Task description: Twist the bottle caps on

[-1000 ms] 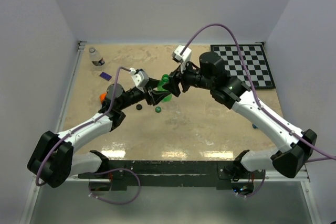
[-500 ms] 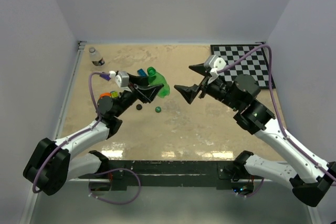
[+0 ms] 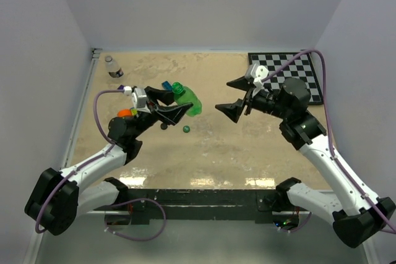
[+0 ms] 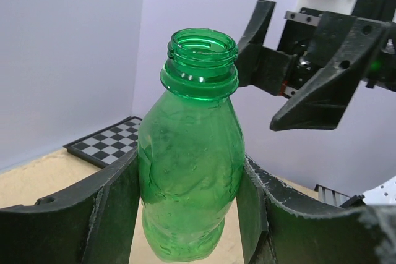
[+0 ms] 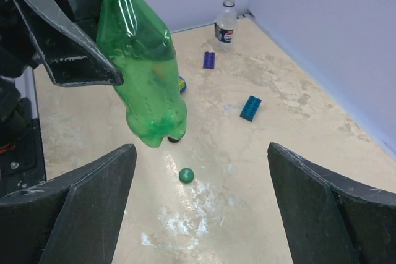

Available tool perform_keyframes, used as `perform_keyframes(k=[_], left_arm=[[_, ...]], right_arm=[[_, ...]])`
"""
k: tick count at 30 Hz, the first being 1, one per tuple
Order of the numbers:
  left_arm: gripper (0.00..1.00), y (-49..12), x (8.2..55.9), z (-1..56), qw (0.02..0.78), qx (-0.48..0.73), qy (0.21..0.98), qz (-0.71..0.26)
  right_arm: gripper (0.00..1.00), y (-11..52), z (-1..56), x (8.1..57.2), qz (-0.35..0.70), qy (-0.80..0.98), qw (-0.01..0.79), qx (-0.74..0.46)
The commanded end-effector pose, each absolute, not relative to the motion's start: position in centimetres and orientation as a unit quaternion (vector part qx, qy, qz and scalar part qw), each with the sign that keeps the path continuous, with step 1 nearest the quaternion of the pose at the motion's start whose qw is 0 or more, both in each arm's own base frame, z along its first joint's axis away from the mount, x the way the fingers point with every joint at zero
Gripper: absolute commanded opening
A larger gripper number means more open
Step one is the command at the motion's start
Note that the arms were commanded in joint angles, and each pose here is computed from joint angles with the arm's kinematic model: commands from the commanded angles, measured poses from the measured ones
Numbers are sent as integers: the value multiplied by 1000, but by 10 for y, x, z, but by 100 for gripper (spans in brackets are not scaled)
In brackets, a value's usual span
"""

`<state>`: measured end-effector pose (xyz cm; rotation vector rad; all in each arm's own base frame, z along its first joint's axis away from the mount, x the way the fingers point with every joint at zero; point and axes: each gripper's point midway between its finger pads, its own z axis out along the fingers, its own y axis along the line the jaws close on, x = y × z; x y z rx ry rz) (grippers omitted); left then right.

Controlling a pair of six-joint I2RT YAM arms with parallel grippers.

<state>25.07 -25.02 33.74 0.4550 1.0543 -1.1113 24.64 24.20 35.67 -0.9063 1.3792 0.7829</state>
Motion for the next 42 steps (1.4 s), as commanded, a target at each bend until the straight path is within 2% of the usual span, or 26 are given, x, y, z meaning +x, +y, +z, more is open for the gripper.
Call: perform_keyframes(k=[1, 5, 6, 7, 14, 29, 35, 39, 42], left_arm=[[33, -252, 230, 373, 717, 250, 401, -513], [33, -261, 221, 375, 700, 278, 382, -536], [33, -261, 218, 379, 698, 279, 374, -542], [33, -262, 217, 379, 695, 282, 371, -548], [33, -269, 205, 389, 677, 293, 338, -584], [32, -281, 193, 403, 681, 312, 292, -594], [32, -281, 186, 406, 684, 312, 275, -599], [32, -280, 184, 408, 688, 313, 268, -597], [32, -278, 182, 410, 690, 310, 263, -599]], right_arm=[[92, 250, 354, 224, 385, 568, 578, -441], [92, 258, 349, 216, 409, 554, 559, -462], [98, 260, 348, 215, 418, 549, 552, -468], [99, 262, 346, 214, 422, 548, 546, -473], [99, 274, 338, 220, 446, 539, 521, -490], [98, 298, 332, 217, 492, 529, 484, -494], [87, 305, 328, 213, 504, 528, 471, -496], [74, 307, 324, 211, 507, 530, 463, -497], [61, 306, 321, 212, 505, 535, 461, -496]])
